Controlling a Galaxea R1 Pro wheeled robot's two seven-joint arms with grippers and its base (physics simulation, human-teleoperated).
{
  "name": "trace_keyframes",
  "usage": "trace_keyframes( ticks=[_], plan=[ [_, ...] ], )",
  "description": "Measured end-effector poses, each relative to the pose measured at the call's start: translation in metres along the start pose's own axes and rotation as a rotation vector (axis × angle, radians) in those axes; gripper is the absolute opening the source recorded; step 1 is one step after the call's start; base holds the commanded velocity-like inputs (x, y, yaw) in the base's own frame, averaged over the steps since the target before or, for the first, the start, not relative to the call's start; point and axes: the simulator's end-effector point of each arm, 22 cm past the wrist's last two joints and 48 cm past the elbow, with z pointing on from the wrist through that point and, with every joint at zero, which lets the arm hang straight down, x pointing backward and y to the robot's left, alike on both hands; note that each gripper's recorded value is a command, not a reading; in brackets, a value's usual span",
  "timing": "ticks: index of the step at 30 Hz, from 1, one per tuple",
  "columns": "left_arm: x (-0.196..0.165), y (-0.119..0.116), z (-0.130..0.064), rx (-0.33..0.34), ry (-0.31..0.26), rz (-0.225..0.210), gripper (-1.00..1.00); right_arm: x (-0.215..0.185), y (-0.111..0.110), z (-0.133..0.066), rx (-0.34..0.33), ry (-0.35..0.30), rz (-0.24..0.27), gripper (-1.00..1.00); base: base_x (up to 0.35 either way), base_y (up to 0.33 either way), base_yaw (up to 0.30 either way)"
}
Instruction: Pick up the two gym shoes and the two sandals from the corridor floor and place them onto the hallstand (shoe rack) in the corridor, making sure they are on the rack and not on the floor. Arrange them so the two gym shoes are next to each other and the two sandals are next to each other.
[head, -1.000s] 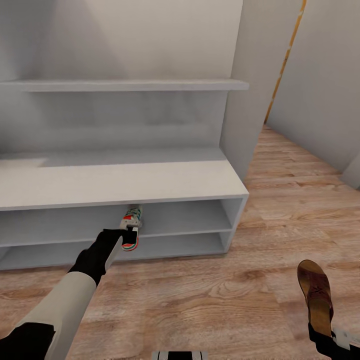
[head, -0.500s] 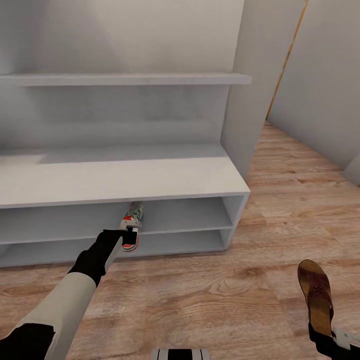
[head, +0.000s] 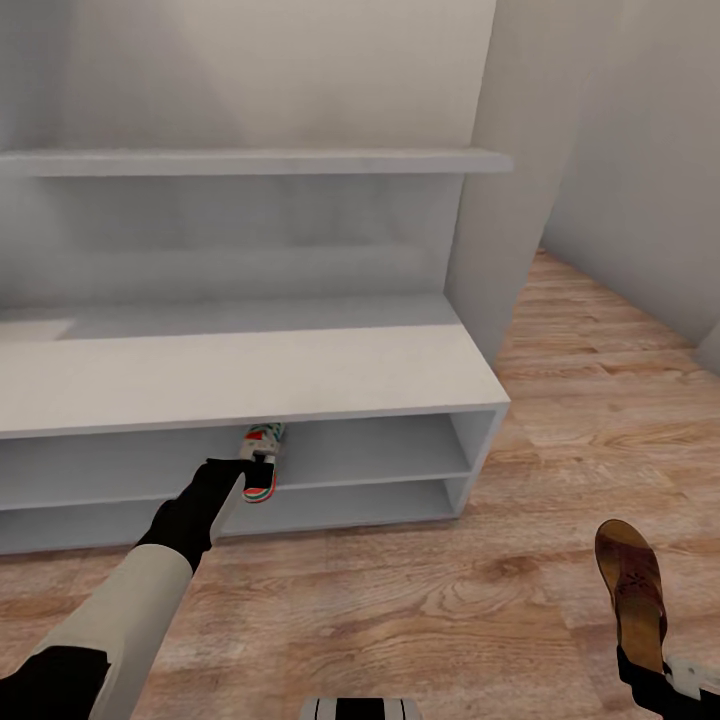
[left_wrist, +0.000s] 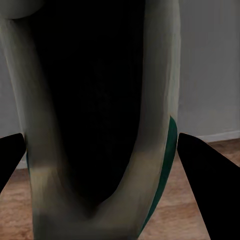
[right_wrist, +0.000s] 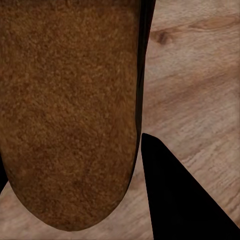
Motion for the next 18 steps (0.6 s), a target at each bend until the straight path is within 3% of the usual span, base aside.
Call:
trace_keyframes(
  ticks=[7, 18],
  plan=[
    [-0.0003, 0.0013, -0.0002, -0.005, -0.001, 0.002, -1.0, -0.0001, 0.0, -0.0001, 0.0, 0.0, 0.0, -1.0, 0.179, -0.015, 0.0],
    [-0.0003, 0.0017, 0.0001, -0.005, -0.002, 0.001, -1.0, 0.0001, 0.0, 0.0, 0.0, 0.0, 0.0, -1.0, 0.053, -0.021, 0.0]
  ],
)
